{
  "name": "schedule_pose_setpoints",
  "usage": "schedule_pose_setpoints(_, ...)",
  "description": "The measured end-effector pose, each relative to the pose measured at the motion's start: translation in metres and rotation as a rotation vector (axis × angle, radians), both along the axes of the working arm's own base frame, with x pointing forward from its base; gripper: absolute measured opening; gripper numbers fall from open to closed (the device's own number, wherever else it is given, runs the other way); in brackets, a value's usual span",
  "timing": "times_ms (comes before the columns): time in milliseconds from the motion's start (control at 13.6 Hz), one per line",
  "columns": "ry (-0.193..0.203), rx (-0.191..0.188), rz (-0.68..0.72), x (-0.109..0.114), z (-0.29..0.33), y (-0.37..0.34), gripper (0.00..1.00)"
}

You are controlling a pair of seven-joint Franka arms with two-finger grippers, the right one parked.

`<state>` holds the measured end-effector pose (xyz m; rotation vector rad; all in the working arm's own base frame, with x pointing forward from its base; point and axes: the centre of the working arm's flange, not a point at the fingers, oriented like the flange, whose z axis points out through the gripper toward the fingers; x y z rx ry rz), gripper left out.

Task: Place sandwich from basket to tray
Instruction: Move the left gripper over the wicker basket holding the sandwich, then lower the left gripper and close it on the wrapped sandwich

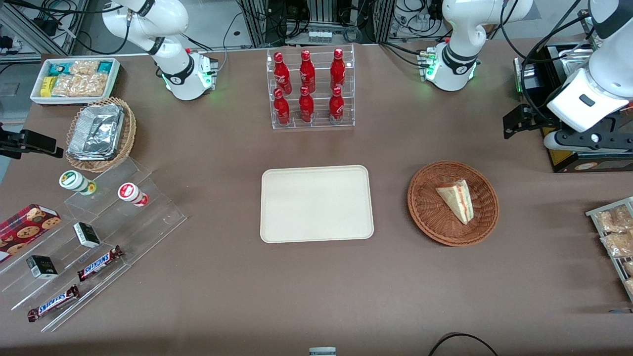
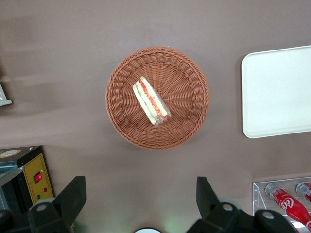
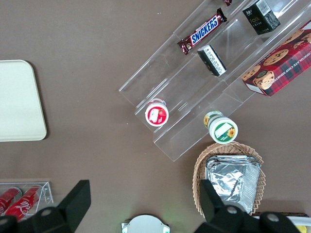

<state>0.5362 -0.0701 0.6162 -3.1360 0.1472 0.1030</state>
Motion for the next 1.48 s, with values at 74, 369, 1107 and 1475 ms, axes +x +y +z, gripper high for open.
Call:
schedule_pose_setpoints(74,0.002,0.001,0.000,0.001,-0.001,0.000,1.00)
schedule_pose_setpoints(369,0.039,0.006,0.001,0.008,-0.022,0.001,1.00)
schedule_pose_setpoints(1107,0.014,-0.001,-0.005,0.018,-0.183,-0.004,1.00)
schedule_pose_setpoints(1475,-0.043,-0.004,0.067,-0.001,-0.245,-0.001,1.00)
